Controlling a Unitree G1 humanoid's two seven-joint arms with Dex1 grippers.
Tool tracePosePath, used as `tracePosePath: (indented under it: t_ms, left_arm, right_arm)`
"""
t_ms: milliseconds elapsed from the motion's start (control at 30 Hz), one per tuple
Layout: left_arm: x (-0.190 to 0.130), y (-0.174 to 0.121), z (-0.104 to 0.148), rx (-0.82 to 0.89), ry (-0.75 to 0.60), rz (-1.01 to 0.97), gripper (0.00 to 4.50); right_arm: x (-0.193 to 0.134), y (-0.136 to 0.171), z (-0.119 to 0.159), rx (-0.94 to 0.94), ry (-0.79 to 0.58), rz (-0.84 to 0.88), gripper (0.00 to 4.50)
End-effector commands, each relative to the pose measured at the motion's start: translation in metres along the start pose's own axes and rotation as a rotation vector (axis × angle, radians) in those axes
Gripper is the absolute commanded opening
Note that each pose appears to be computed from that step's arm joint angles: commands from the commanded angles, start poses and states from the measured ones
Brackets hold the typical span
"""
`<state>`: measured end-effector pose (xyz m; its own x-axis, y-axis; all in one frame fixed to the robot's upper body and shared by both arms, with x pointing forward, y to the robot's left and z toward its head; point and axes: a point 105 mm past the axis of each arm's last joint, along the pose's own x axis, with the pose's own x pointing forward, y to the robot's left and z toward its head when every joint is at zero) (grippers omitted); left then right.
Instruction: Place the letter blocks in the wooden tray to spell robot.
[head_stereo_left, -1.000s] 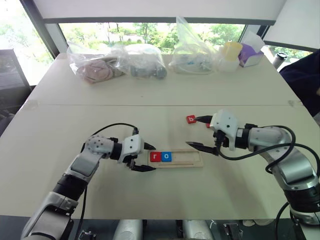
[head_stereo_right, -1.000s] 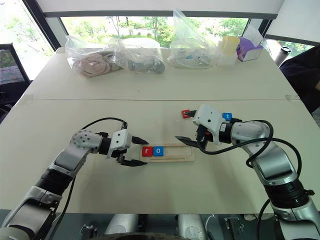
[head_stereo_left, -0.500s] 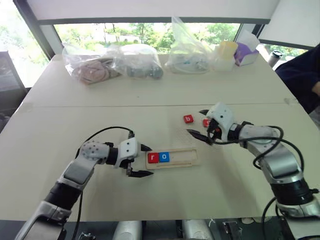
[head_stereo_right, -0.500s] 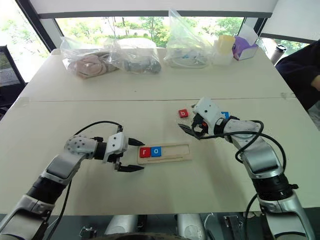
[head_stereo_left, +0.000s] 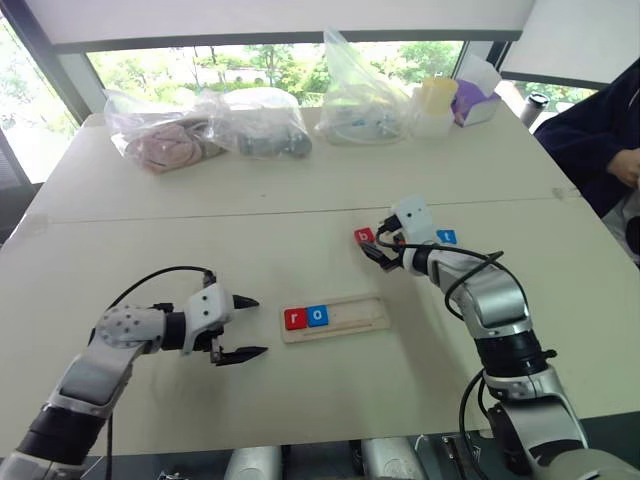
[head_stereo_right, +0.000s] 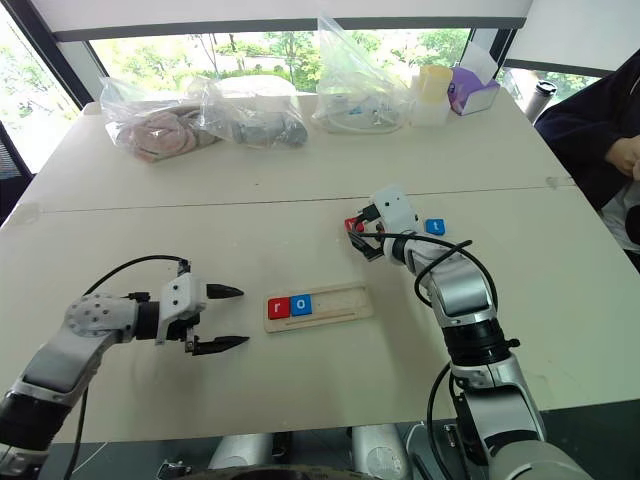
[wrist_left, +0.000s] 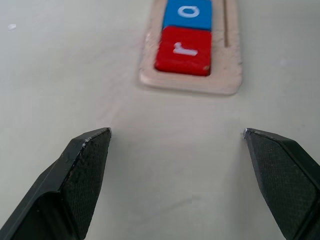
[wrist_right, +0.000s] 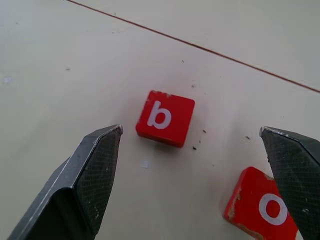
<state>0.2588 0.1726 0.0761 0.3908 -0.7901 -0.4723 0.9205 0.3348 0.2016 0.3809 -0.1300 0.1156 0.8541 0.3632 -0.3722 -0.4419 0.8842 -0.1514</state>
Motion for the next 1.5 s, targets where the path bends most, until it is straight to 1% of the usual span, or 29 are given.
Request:
tracePosePath:
  t_ms: [33, 100, 133, 200, 400, 500, 667, 767, 800, 867, 933, 1033, 1133, 1200, 1300, 1400, 1500]
  left_arm:
    - [-0.015, 0.011, 0.008, -0.027, -0.025, 0.101, 4.45]
    - [-0.016, 0.011, 0.017, -0.041, -0.060, 0.123, 4.45]
    - [-0.017, 0.011, 0.028, -0.059, -0.110, 0.143, 4.45]
    - [-0.018, 0.010, 0.042, -0.084, -0.170, 0.169, 4.45]
    - [-0.013, 0.009, 0.051, -0.092, -0.180, 0.210, 4.45]
    - [-0.012, 0.009, 0.056, -0.093, -0.188, 0.227, 4.50]
    - [-0.012, 0.010, 0.061, -0.100, -0.201, 0.239, 4.50]
    - [-0.011, 0.009, 0.063, -0.103, -0.209, 0.237, 4.50]
    - [-0.010, 0.009, 0.064, -0.103, -0.212, 0.235, 4.50]
    - [-0.008, 0.009, 0.066, -0.102, -0.220, 0.227, 4.50]
    - [-0.004, 0.009, 0.068, -0.101, -0.228, 0.217, 4.50]
    - [0.000, 0.009, 0.069, -0.101, -0.238, 0.204, 4.50]
    - [0.004, 0.010, 0.069, -0.098, -0.247, 0.187, 4.50]
    - [0.007, 0.012, 0.068, -0.097, -0.249, 0.177, 4.50]
    - [0.008, 0.016, 0.069, -0.092, -0.259, 0.166, 4.50]
    - [0.009, 0.018, 0.071, -0.074, -0.269, 0.144, 4.50]
    - [0.009, 0.011, 0.075, -0.047, -0.280, 0.085, 4.50]
  right_arm:
    - [0.007, 0.004, 0.007, -0.018, -0.014, -0.011, 4.50]
    - [0.011, 0.007, 0.004, -0.011, -0.012, 0.000, 4.50]
    - [0.015, 0.013, 0.002, -0.004, -0.009, 0.019, 4.50]
    - [0.020, 0.023, 0.001, 0.004, -0.005, 0.043, 4.50]
    - [0.026, 0.025, -0.008, 0.006, 0.048, 0.014, 4.50]
    - [0.027, 0.023, -0.009, 0.030, 0.069, -0.015, 3.62]
    - [0.025, 0.016, -0.005, 0.046, 0.067, -0.045, 1.18]
    - [0.023, 0.013, 0.003, 0.021, 0.047, -0.056, 1.18]
    - [0.018, 0.009, 0.010, -0.003, 0.026, -0.070, 1.18]
    - [0.004, 0.000, 0.026, -0.029, -0.012, -0.092, 1.18]
    - [-0.018, -0.012, 0.030, -0.017, -0.010, -0.115, 1.18]
    - [-0.054, -0.022, 0.017, 0.025, 0.048, -0.142, 1.18]
    - [-0.094, -0.018, -0.013, 0.080, 0.157, -0.168, 1.18]
    - [-0.112, -0.014, -0.027, 0.113, 0.198, -0.185, 1.18]
    - [-0.123, -0.010, -0.042, 0.156, 0.214, -0.212, 1.18]
    - [-0.128, -0.012, -0.055, 0.224, 0.230, -0.249, 1.18]
    - [-0.127, -0.011, -0.061, 0.274, 0.230, -0.258, 1.18]
